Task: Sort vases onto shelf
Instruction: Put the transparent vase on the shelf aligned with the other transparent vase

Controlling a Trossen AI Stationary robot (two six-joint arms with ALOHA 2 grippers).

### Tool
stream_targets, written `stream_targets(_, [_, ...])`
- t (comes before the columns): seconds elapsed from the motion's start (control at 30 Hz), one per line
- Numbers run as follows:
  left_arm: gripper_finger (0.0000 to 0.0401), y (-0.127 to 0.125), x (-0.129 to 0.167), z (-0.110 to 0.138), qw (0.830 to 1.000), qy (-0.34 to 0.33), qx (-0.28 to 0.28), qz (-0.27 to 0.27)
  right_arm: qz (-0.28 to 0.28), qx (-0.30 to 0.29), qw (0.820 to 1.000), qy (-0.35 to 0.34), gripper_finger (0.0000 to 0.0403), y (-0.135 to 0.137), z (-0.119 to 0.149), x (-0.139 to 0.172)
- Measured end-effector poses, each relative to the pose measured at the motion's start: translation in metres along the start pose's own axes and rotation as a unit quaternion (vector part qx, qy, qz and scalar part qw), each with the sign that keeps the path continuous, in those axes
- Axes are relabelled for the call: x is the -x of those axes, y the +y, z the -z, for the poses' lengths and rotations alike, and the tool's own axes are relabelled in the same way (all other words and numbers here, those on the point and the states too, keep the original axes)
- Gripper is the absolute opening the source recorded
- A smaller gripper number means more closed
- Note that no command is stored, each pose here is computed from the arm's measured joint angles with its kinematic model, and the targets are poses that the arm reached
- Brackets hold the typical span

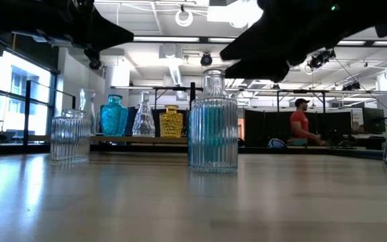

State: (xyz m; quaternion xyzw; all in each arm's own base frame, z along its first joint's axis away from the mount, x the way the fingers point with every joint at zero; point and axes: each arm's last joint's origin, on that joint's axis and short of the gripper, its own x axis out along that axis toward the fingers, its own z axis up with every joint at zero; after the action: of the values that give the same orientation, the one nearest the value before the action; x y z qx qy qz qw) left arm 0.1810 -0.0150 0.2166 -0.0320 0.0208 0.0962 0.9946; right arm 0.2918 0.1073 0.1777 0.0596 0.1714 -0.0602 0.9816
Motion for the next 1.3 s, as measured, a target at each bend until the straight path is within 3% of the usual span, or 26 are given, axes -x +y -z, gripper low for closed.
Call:
stream_targets(0.6, [0.0044, -0.003, 0.001, 0.000, 1.000, 0.000, -0.005, 0.010, -0.022, -0.025, 0.999, -0.002, 0.0212, -0.003, 0.018, -0.025])
stream_targets(1.3, [0.0044, -0.003, 0.001, 0.000, 1.000, 0.000, -0.005, 0.010, -0.023, -0.022, 0.999, -0.003, 0.0211, -0.005, 0.018, -0.026])
